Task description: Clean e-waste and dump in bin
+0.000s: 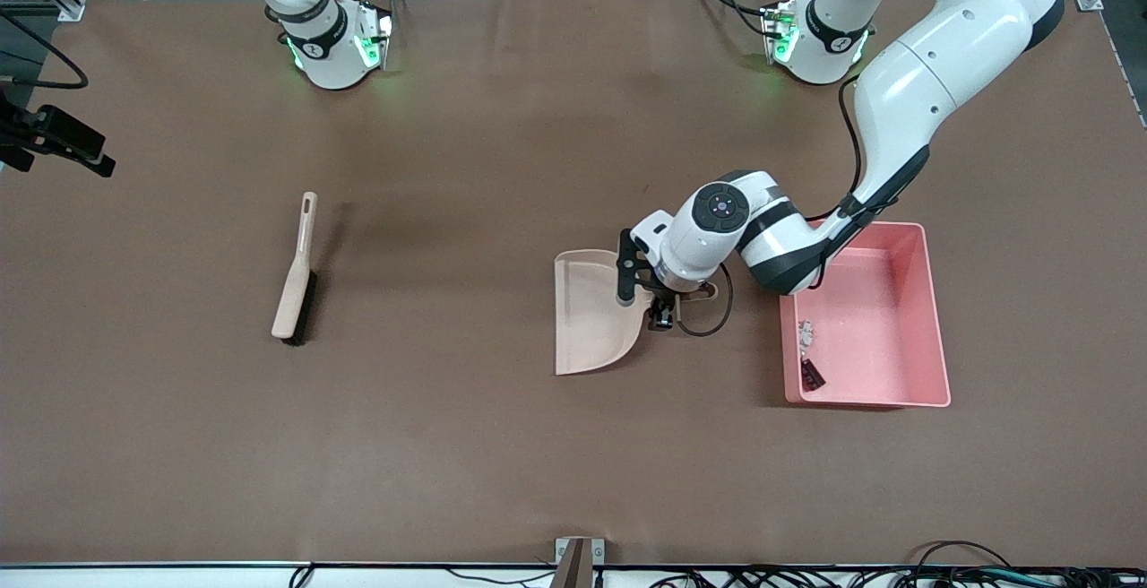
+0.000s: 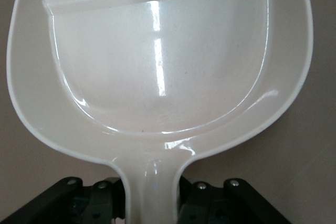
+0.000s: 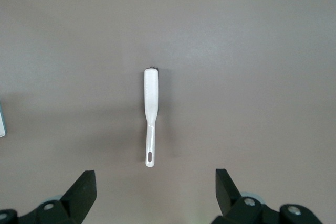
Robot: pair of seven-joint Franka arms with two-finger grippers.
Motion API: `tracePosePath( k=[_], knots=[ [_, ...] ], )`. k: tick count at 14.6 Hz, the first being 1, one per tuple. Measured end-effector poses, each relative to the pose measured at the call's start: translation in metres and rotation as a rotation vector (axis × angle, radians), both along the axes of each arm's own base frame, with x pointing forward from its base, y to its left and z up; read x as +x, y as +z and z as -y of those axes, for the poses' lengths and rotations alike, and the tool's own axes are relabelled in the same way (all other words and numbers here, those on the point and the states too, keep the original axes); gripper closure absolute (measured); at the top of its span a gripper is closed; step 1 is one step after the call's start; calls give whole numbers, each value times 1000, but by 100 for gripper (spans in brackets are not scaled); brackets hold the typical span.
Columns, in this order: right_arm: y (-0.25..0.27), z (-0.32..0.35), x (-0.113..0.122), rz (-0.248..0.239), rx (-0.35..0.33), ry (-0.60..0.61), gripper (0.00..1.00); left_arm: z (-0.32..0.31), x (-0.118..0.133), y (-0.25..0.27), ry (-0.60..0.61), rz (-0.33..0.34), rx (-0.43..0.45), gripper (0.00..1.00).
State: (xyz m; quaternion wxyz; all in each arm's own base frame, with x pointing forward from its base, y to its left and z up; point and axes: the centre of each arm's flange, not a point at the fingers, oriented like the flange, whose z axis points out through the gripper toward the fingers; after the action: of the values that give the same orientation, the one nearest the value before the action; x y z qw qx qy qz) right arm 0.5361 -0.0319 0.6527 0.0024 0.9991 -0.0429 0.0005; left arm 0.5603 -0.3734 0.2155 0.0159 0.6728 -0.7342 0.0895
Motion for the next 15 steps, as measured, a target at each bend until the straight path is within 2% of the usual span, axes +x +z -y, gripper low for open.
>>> tracePosePath(
  k=[2, 4, 6, 11, 15],
  knots=[
    [0, 0, 0, 0, 0, 0, 0, 0, 0, 0, -9, 6, 4, 87],
    [0, 0, 0, 0, 0, 0, 0, -2, 1, 0, -4, 7, 4, 70],
    [0, 0, 0, -1, 0, 0, 0, -7, 8, 3, 16, 14, -2, 49],
    [0, 0, 0, -1, 0, 0, 0, -43, 51, 53, 142, 81, -54, 1],
    [0, 0, 0, -1, 0, -1, 0, -89, 80, 116, 373, 61, -103, 0]
  ],
)
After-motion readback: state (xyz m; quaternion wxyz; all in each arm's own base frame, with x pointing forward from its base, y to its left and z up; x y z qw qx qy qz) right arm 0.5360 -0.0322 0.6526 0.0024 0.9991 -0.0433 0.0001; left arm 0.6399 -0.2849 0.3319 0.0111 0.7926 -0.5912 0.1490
